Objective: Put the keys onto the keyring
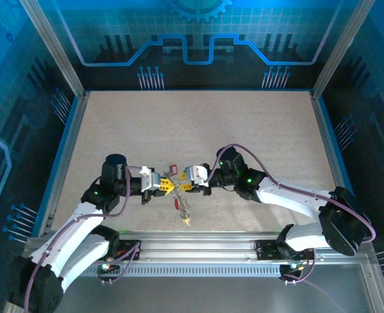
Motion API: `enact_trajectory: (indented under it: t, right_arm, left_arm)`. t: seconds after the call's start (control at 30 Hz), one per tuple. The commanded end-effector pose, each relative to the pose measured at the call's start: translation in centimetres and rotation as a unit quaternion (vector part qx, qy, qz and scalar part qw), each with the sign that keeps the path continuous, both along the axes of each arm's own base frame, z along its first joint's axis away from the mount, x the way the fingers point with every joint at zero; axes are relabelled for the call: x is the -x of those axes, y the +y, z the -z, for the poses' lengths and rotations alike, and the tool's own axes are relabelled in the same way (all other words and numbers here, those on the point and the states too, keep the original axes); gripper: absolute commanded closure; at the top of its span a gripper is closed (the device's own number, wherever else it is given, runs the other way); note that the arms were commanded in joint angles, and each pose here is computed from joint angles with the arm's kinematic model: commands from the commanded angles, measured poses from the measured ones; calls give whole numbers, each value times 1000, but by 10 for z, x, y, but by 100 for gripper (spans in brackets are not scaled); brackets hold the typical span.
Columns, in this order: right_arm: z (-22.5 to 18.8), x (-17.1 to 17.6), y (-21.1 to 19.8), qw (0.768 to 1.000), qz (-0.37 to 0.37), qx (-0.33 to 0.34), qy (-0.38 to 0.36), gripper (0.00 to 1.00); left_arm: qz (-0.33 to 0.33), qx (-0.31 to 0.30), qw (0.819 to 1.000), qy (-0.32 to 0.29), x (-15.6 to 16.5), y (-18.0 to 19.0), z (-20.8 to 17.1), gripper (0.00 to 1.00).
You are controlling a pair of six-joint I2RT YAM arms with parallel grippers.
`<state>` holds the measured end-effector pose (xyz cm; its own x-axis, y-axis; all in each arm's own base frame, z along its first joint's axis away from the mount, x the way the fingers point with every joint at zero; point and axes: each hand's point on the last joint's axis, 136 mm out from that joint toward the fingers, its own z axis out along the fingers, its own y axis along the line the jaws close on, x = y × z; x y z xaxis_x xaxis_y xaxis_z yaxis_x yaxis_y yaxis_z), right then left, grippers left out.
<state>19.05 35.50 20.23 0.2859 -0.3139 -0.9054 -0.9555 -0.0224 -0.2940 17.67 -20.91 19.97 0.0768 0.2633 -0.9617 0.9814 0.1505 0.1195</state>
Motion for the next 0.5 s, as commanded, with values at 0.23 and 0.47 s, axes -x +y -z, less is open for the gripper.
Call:
enact_trajectory:
  t: [0.23, 0.47]
  right_arm:
    - [-12, -13, 7, 997, 9, -43, 64, 74]
    - [-10, -14, 15, 995, 9, -49, 86, 69]
  left_arm:
    - [39, 18, 999, -22, 10, -5, -14, 100]
    - [45, 20, 999, -17, 11, -6, -14, 100]
